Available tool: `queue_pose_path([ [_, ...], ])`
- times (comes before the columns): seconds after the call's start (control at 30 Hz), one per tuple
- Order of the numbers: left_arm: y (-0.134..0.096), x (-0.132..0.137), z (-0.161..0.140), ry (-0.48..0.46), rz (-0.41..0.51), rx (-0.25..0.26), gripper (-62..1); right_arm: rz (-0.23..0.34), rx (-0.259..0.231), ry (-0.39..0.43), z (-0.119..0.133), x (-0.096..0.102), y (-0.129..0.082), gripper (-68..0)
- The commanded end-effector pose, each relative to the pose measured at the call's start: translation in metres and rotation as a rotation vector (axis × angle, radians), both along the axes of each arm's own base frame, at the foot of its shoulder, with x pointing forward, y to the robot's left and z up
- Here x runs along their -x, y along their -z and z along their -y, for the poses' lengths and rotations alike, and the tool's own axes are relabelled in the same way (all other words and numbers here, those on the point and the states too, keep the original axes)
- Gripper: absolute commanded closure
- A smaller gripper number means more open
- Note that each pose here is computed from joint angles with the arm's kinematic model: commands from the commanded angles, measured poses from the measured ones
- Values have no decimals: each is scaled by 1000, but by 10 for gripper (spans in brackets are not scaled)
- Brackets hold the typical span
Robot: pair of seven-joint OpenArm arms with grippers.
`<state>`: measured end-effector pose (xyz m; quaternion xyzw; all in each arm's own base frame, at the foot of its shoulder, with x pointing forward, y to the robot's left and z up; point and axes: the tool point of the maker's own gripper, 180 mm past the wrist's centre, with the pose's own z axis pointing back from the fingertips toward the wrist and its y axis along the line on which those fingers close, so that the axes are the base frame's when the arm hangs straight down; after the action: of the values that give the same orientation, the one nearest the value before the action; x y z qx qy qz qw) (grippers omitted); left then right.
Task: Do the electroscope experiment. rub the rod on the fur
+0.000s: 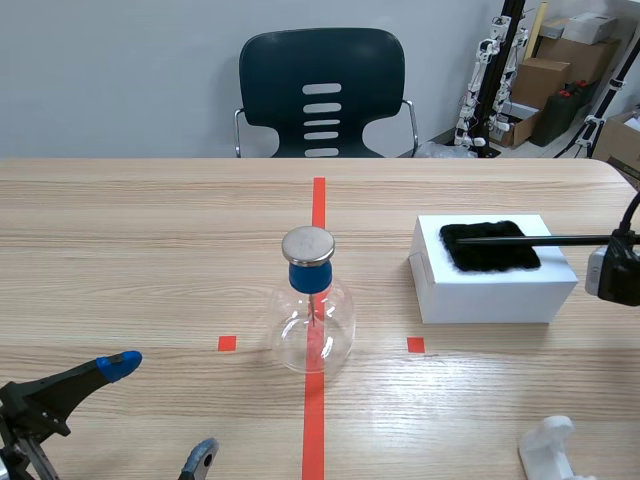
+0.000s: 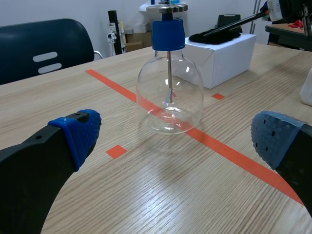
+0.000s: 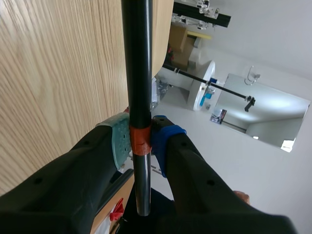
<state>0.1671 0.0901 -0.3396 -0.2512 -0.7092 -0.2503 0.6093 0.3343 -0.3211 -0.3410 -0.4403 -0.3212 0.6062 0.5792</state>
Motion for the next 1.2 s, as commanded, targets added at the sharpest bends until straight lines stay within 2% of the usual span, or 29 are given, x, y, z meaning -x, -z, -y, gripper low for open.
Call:
queue_pose_path([
  [0.0,-5,-1,0,0,18,15,-623,24,65,20,29,-5,-22,-15],
  [0.1,-5,-1,0,0,17,15,-623,-1,73,36,49,1,-23,-15],
  [0.2,-5,-1,0,0,18,15,-623,-10,82,37,57,3,-24,-15],
  [0.27,-5,-1,0,0,18,15,-623,-4,72,28,51,0,-23,-15],
  [0.5,-5,-1,0,0,18,15,-623,35,35,-33,4,-12,-17,-15],
  [0.6,-5,-1,0,0,18,15,-623,40,34,-42,-3,-13,-17,-15],
  [0.67,-5,-1,0,0,17,15,-623,39,45,-29,2,-13,-18,-15],
  [0.87,-5,-1,0,0,17,15,-623,-3,93,26,42,-2,-18,-15],
  [0.97,-5,-1,0,0,17,15,-623,-18,103,32,48,1,-16,-15],
  [1.07,-5,-1,0,0,17,15,-623,-19,93,11,36,0,-10,-15],
  [1.17,-5,-1,0,0,17,15,-623,-5,73,-20,13,-5,-5,-15],
])
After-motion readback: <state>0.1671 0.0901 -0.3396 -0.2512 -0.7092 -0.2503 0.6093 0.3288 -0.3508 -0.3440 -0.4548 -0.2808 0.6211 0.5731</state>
